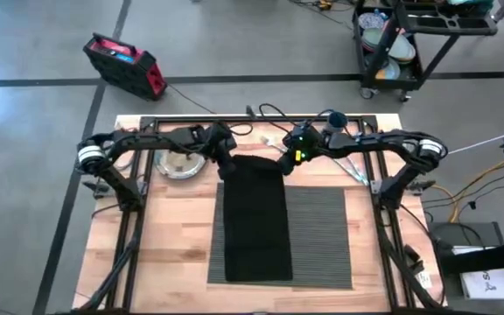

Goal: Set table place
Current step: Fold the black napkin

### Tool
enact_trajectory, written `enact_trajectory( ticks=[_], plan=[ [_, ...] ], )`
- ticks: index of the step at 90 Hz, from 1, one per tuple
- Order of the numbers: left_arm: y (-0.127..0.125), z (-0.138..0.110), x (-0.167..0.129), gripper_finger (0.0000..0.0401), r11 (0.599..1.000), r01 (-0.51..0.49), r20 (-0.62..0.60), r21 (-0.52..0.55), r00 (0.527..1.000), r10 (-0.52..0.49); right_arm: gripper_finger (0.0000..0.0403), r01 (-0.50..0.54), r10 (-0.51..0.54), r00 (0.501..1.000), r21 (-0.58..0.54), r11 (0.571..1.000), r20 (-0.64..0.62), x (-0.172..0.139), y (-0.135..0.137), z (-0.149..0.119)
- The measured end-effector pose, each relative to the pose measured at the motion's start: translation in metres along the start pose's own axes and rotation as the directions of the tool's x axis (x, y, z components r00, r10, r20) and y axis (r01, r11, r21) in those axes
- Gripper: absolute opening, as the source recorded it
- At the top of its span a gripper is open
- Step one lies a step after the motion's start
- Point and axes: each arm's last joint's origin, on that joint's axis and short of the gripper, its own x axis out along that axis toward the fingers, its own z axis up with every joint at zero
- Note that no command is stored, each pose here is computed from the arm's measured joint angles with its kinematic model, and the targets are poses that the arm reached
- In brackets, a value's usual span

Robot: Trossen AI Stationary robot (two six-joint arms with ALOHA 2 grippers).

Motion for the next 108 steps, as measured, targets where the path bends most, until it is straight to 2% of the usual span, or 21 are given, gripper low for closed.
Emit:
enact_trajectory(
  ticks=[43,69,79,91,108],
  plan=[
    [0.0,-0.001,0.001,0.0,1.0,0.019,-0.007,0.014,1.0,-0.019,0.0,-0.006,0.006,1.0,0.0,1.0,0.011,0.002,-0.002,0.001],
    [0.008,-0.006,0.003,0.0004,1.0,0.002,-0.022,-0.003,1.0,-0.002,0.001,0.064,-0.065,0.997,0.036,0.997,0.049,-0.001,-0.011,0.006],
    [0.014,-0.009,0.003,0.0032,0.999,-0.022,-0.03,-0.044,0.999,0.02,0.0036,0.064,-0.066,0.997,0.047,0.997,0.05,-0.001,-0.012,0.006],
    [0.02,-0.009,0.003,0.0084,0.993,-0.099,-0.038,-0.056,0.995,0.097,0.0084,0.063,-0.067,0.996,0.073,0.995,0.052,-0.002,-0.013,0.007],
    [0.024,-0.009,0.002,0.0152,0.984,-0.175,-0.034,-0.015,0.984,0.174,0.0163,0.072,-0.08,0.995,0.117,0.991,0.062,-0.005,-0.018,0.009]
  ],
)
